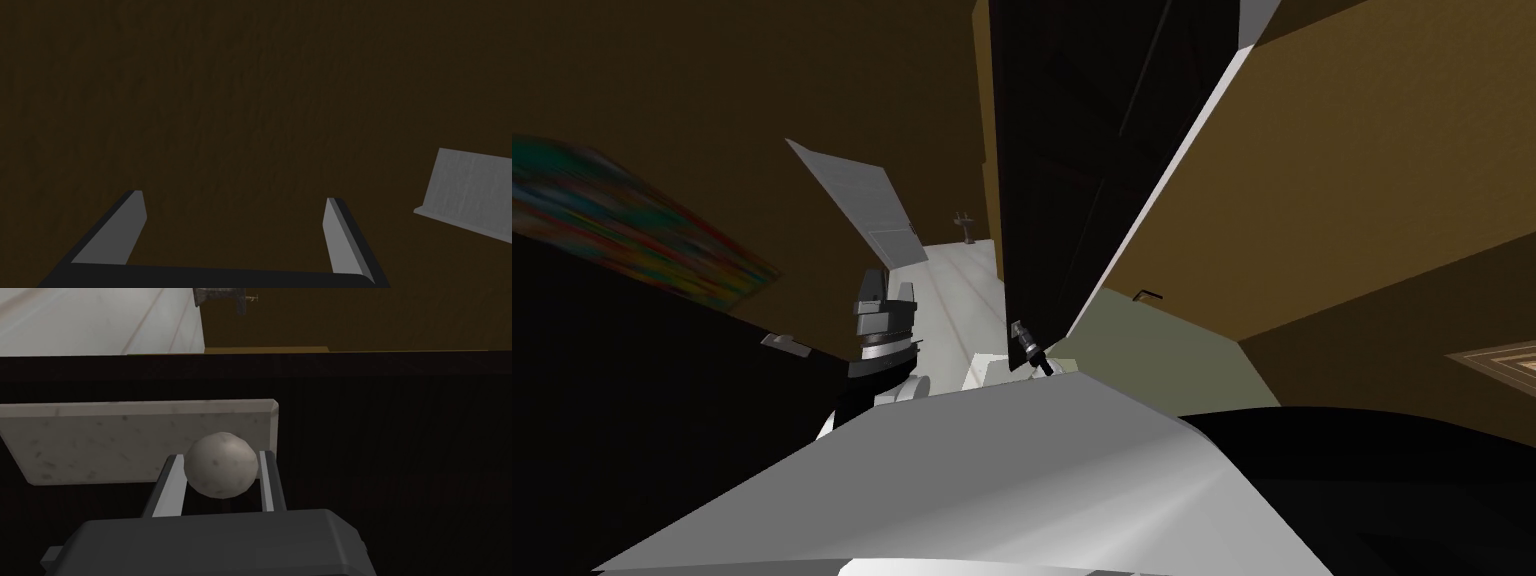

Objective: Push the door open

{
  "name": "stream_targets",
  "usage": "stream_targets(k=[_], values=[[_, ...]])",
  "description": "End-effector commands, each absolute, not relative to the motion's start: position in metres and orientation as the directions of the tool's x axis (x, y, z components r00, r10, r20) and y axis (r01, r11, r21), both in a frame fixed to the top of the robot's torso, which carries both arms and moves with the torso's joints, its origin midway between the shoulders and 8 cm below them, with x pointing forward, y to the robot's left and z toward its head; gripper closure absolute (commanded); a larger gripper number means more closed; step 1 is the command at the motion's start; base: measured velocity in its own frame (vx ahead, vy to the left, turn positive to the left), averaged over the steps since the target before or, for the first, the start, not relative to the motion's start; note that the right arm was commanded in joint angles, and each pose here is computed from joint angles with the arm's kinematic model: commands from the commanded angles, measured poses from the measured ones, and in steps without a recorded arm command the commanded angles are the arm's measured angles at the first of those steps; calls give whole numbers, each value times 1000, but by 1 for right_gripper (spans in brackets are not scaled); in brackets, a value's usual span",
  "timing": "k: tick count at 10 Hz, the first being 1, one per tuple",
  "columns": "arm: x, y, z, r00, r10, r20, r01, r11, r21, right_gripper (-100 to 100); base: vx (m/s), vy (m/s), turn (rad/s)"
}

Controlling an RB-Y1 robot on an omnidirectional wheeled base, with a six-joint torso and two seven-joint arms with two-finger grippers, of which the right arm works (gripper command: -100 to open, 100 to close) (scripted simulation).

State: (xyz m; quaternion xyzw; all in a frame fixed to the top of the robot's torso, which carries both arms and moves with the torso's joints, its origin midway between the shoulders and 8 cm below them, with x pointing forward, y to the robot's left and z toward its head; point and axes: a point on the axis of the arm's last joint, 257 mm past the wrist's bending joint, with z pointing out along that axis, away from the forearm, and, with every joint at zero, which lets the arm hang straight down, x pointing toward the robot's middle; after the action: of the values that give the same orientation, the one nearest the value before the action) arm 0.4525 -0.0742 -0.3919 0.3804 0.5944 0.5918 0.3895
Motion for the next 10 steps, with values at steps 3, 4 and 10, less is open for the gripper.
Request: stream_targets(k=[3,4,10], values=[[452,-74,-392,-407,913,-12,-8,10,1000,100,-9,-5,0],[452,-74,-392,-407,913,-12,-8,10,1000,100,0,0,0],[463,-116,-395,-333,942,-36,-5,37,999,100,144,96,-36]])
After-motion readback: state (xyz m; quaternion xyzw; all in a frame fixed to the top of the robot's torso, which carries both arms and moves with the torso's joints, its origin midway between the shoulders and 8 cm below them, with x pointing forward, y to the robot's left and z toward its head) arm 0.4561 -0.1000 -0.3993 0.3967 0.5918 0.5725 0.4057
